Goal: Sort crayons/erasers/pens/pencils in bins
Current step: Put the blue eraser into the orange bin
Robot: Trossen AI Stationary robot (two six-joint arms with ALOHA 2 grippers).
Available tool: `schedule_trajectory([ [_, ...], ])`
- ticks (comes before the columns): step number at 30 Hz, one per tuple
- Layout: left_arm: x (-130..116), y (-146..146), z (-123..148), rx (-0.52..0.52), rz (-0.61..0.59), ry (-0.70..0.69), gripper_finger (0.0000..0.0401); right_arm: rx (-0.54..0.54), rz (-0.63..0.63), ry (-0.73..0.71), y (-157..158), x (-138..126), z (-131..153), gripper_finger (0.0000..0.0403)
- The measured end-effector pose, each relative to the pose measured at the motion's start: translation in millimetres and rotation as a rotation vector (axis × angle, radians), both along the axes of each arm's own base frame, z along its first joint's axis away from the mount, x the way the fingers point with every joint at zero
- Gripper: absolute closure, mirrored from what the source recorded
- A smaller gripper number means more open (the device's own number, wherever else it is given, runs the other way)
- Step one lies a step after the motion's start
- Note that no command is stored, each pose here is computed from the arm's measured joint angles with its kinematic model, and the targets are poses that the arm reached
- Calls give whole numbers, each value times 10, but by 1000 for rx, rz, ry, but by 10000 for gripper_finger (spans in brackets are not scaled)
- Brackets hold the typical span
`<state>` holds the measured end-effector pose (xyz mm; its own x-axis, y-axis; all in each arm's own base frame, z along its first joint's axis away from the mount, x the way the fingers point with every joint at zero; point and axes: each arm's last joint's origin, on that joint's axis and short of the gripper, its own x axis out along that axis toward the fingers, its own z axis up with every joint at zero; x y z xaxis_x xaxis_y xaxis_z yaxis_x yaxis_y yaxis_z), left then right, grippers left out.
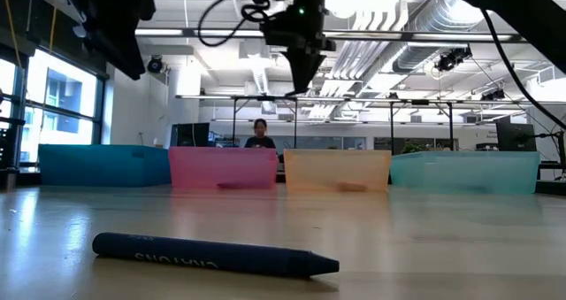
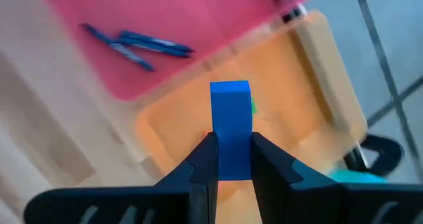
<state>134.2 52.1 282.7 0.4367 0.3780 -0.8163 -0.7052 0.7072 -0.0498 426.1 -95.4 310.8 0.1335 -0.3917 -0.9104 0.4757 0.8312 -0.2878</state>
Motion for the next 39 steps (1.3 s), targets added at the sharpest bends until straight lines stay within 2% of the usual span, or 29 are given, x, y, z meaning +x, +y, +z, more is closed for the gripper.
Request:
schedule_trajectory([
  [4, 32, 10, 23, 20, -15, -34, 245, 32, -104, 9, -259, -109, 7, 348],
  [10, 66, 21, 49, 43, -29, -71, 245, 137, -227, -27, -595, -226, -10, 348],
  [15, 77, 25, 59, 52, -37, -83, 245, 177, -315, -23, -793, -237, -147, 348],
  [29, 89, 20, 65, 35, -64, -99, 245, 329, -343, 58, -962, -75, -695, 348],
  [39, 89, 20, 65, 41, -71, -96, 245, 403, -364, 36, -1120, -115, -762, 339],
])
